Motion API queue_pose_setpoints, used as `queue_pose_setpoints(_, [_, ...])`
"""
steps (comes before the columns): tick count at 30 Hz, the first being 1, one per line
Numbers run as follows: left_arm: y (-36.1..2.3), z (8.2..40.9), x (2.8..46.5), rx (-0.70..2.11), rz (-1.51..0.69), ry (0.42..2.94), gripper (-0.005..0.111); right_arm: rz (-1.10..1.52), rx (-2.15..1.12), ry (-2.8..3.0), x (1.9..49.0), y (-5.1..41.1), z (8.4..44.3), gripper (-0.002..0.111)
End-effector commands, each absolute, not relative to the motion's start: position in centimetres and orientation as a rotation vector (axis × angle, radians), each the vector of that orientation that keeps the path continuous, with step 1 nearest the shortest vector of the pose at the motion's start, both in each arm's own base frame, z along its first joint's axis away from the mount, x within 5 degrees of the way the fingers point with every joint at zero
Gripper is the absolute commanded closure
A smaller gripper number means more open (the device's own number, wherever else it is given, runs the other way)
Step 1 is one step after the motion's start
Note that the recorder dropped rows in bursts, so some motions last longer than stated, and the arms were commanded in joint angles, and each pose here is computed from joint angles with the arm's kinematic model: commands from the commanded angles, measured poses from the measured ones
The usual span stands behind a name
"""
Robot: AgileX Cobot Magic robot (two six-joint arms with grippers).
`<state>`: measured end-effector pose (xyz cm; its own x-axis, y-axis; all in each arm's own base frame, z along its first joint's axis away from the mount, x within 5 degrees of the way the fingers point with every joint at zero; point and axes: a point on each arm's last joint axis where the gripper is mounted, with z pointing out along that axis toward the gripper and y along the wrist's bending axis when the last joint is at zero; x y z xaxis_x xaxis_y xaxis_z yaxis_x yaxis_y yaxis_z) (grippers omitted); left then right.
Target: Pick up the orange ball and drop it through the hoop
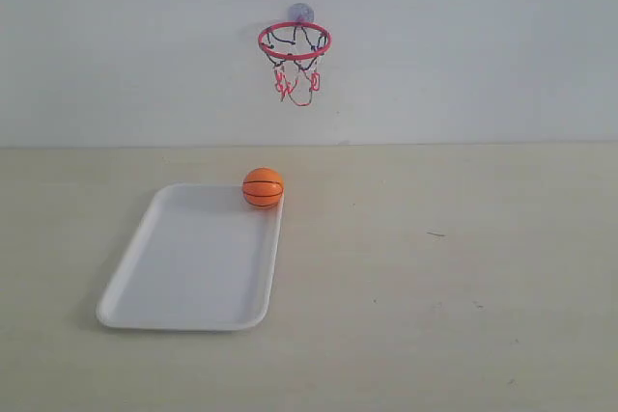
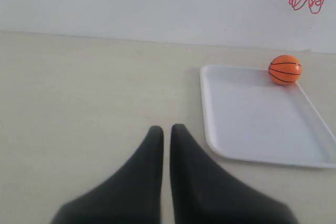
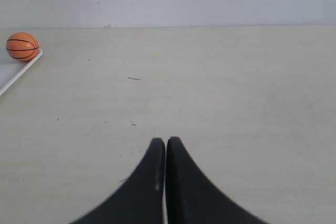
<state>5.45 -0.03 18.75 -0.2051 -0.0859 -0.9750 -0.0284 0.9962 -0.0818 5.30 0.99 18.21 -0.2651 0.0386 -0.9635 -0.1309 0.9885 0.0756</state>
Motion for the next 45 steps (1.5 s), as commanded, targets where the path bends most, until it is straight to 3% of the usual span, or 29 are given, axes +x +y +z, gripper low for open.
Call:
queue_pose_setpoints(1, [0.0,18.7,5.5,-0.095,-0.058,1.771,0.103,0.153,-0.081,1.814,5.3,1.0,18.3,0.109])
queue_pose_setpoints(20, [0.0,18.7,5.5,-0.095,-0.058,1.771,0.103,0.151,-0.077,1.791,5.3,1.0,18.5,0.109])
queue_pose_setpoints(45, [0.0,18.7,5.5,-0.095,-0.058,1.771,0.103,0.204,0.089,0.982,4.1,-0.2,26.7,0.109])
